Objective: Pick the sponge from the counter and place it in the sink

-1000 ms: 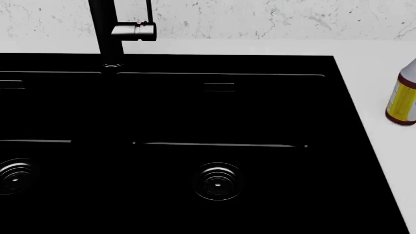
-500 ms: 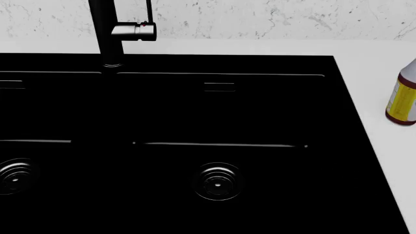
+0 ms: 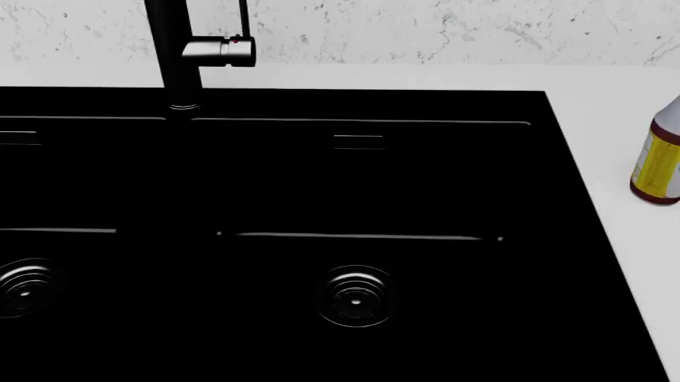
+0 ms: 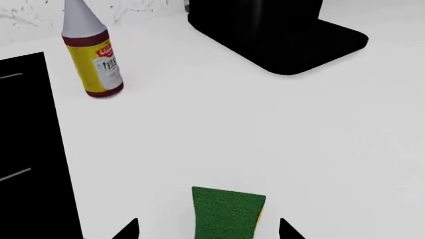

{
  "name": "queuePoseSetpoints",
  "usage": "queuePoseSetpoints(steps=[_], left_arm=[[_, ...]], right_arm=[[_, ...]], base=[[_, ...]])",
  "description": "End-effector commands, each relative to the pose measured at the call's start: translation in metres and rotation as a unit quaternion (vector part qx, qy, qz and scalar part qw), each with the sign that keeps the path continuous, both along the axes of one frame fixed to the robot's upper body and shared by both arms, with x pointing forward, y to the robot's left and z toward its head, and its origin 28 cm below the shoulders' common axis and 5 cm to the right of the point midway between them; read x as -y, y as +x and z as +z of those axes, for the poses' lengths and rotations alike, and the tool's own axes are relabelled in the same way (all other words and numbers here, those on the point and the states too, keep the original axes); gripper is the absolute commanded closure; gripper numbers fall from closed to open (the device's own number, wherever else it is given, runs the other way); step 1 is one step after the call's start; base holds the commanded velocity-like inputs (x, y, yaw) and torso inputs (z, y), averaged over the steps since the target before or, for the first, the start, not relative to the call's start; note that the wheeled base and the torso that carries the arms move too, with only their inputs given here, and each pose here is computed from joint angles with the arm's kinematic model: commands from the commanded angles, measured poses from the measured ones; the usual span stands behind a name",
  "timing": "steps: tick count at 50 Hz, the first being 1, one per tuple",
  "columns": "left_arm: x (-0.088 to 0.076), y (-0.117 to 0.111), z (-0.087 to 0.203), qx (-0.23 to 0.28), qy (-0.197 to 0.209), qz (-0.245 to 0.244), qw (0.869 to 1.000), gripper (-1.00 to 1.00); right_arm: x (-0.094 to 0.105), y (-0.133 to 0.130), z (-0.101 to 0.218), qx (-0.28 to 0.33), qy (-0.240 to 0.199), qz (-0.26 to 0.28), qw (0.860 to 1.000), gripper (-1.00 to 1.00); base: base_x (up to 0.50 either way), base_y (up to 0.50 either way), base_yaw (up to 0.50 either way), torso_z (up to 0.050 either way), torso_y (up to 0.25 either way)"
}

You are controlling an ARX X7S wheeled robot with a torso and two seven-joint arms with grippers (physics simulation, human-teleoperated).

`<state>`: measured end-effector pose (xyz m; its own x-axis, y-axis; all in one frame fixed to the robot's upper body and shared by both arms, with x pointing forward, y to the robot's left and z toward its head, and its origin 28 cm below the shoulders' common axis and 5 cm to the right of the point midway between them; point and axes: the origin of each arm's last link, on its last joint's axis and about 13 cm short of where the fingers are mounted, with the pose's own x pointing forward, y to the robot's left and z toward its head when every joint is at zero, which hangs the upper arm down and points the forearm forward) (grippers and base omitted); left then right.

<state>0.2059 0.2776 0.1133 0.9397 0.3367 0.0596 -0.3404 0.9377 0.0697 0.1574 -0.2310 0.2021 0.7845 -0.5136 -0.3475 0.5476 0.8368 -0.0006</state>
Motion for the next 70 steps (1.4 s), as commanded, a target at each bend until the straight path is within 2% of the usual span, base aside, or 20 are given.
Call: queuePoseSetpoints(steps=[1, 11, 30, 39, 40, 47, 56, 63, 70], left_arm=[[0.001, 0.001, -0.002, -0.003, -0.002, -0.001, 1.0, -1.0], [0.001, 0.003, -0.002, -0.003, -0.002, -0.002, 1.0, -1.0], [0.001, 0.002, -0.002, -0.005, 0.0, -0.003, 1.0, -1.0], [0.001, 0.002, -0.002, -0.007, 0.0, -0.002, 1.0, -1.0], [0.001, 0.002, -0.002, -0.006, 0.0, -0.002, 1.0, -1.0], [0.001, 0.002, -0.002, -0.006, 0.0, -0.002, 1.0, -1.0], [0.001, 0.002, -0.003, -0.006, -0.001, -0.003, 1.0, -1.0], [0.002, 0.002, -0.002, -0.004, -0.003, -0.003, 1.0, -1.0], [0.003, 0.001, -0.003, -0.004, -0.005, -0.005, 1.0, -1.0]], right_arm=[[0.002, 0.013, -0.003, -0.024, 0.002, 0.0, 1.0, -1.0], [0.007, 0.016, -0.008, -0.038, 0.011, -0.009, 0.999, -1.0], [0.007, 0.01, -0.046, -0.064, 0.068, -0.008, 0.996, -1.0], [0.007, 0.012, -0.055, -0.069, 0.078, -0.007, 0.995, -1.0], [0.007, 0.012, -0.055, -0.067, 0.076, -0.009, 0.995, 1.0], [0.007, 0.011, -0.05, -0.046, 0.062, -0.019, 0.997, 1.0], [0.0, 0.012, -0.037, -0.018, 0.027, -0.002, 0.999, 1.0], [-0.017, 0.019, -0.01, 0.0, -0.022, 0.049, 0.999, 1.0], [-0.037, 0.03, 0.013, 0.02, -0.049, 0.107, 0.993, 1.0]], base=[[0.0, 0.0, 0.0, 0.0, 0.0], [0.0, 0.0, 0.0, 0.0, 0.0], [0.0, 0.0, 0.0, 0.0, 0.0], [0.0, 0.0, 0.0, 0.0, 0.0], [0.0, 0.0, 0.0, 0.0, 0.0], [0.0, 0.0, 0.0, 0.0, 0.0], [0.0, 0.0, 0.0, 0.0, 0.0], [0.0, 0.0, 0.0, 0.0, 0.0], [0.0, 0.0, 0.0, 0.0, 0.0]])
